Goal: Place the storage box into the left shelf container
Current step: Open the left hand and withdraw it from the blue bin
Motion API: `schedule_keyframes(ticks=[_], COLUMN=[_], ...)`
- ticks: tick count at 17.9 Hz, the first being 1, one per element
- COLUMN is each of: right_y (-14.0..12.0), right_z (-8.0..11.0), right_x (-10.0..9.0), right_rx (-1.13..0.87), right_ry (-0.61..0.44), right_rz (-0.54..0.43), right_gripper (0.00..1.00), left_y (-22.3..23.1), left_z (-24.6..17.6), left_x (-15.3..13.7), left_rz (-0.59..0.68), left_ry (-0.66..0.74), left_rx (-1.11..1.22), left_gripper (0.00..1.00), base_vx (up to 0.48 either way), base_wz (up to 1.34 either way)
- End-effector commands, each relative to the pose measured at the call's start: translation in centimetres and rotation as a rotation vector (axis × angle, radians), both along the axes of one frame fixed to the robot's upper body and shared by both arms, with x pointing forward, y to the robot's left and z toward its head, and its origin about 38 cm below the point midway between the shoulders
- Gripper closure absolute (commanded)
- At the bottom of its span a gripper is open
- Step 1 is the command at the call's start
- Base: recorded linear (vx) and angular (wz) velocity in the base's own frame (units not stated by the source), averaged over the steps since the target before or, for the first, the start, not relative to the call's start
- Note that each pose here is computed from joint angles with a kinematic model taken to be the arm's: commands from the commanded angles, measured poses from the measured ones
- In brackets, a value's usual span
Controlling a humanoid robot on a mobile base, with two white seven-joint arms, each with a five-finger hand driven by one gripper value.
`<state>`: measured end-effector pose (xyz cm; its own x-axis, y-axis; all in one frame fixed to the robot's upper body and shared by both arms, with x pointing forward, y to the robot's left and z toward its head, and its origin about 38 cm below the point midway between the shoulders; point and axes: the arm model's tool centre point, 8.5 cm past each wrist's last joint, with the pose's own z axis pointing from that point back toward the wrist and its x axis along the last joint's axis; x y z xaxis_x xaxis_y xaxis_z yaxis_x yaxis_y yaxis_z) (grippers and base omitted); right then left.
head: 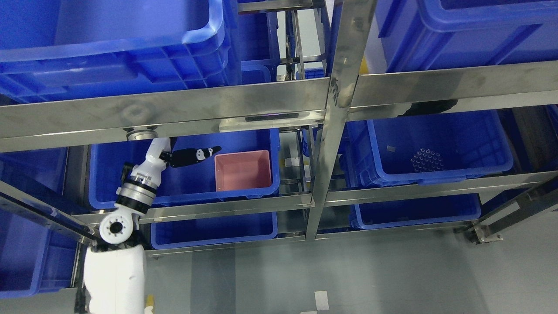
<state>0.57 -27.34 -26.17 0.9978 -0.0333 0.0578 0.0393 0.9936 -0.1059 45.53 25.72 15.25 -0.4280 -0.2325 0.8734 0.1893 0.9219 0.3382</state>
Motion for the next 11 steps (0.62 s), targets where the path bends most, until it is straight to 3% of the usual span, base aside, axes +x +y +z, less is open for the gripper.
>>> schedule_keyframes(ticks=[1, 11], right_y=[-1.1, -1.1], right_z=[0.1, 0.1], right_x=[1.8, 1.8], right_rx=[-0.018, -0.018], right_ry=[-0.036, -0.036], right_rz=[0.003, 0.003], right_gripper=[0.01, 0.01], left_y=[-1.8, 0.6], left_z=[-0.1, 1.8], left_x=[-4.8, -5.2], left_rz=[0.015, 0.1], left_ry=[-0.075, 0.01], left_rx=[-0.149, -0.202], left_gripper=[0.01, 0.01], base_vx=[0.0, 0.0], base_wz=[0.0, 0.0])
